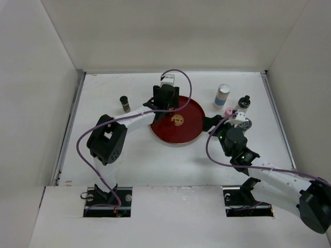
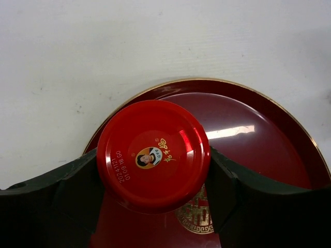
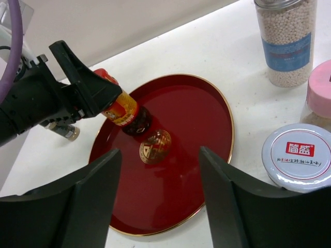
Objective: Organize the condiment bottles
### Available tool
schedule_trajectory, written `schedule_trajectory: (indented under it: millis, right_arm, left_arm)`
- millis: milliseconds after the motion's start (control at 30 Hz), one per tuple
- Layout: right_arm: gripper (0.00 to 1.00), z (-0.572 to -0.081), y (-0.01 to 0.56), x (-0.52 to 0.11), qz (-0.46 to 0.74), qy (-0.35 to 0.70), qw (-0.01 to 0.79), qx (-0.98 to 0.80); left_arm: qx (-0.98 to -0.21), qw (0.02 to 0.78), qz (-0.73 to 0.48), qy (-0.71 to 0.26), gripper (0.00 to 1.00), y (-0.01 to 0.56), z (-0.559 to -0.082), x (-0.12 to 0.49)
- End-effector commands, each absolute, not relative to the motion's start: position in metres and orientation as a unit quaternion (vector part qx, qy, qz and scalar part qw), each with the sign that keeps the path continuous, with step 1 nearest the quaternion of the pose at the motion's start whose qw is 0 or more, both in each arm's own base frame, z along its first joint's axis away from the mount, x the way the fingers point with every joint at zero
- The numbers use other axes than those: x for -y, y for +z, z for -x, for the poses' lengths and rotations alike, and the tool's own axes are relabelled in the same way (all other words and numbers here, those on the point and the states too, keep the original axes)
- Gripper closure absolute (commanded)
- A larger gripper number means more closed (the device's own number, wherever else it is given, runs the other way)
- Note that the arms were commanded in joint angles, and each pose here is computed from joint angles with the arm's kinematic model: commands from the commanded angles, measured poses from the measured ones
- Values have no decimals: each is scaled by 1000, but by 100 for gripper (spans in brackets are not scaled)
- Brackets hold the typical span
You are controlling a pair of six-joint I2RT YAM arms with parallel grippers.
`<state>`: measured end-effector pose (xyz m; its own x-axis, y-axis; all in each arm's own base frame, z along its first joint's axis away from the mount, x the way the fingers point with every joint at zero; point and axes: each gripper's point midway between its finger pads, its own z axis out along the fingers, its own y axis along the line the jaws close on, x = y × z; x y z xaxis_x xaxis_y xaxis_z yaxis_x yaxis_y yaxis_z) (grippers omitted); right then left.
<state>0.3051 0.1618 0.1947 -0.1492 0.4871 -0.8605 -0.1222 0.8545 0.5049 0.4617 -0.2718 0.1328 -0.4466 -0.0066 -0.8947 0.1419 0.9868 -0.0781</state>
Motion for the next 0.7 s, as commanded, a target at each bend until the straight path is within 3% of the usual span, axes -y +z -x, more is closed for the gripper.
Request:
schedule_trajectory:
  millis: [0, 167, 267, 333, 433, 500, 600, 667]
  right_arm:
    - [29, -306, 206, -164, -130, 253, 649, -706]
    - [12, -313, 210, -160, -134, 237, 651, -709]
    - [15, -322, 221, -164, -128, 223, 647, -717]
    - [26, -331, 232, -170, -124, 217, 645, -722]
    - [59, -349, 249, -171, -122, 197, 651, -723]
    - [69, -362, 259, -162, -127, 170, 655, -725]
    - [67, -379, 267, -145, -142, 132, 660, -726]
    - [51, -392, 271, -129, -145, 98, 663, -728]
  left_arm:
    - [-791, 602, -1, -107, 55, 189, -480, 276]
    - [-778, 620, 12, -104, 19, 200, -470, 265]
    - [-745, 655, 40, -118, 6, 230, -458, 253]
    - [-714, 682, 64, -146, 3, 255, -447, 245]
    - [-684, 705, 73, -170, 0, 283, -430, 238]
    - [-673, 713, 80, -180, 0, 294, -417, 229]
    - [-657, 722, 88, -197, 0, 304, -401, 216]
    - [-657, 719, 93, -208, 2, 301, -390, 211]
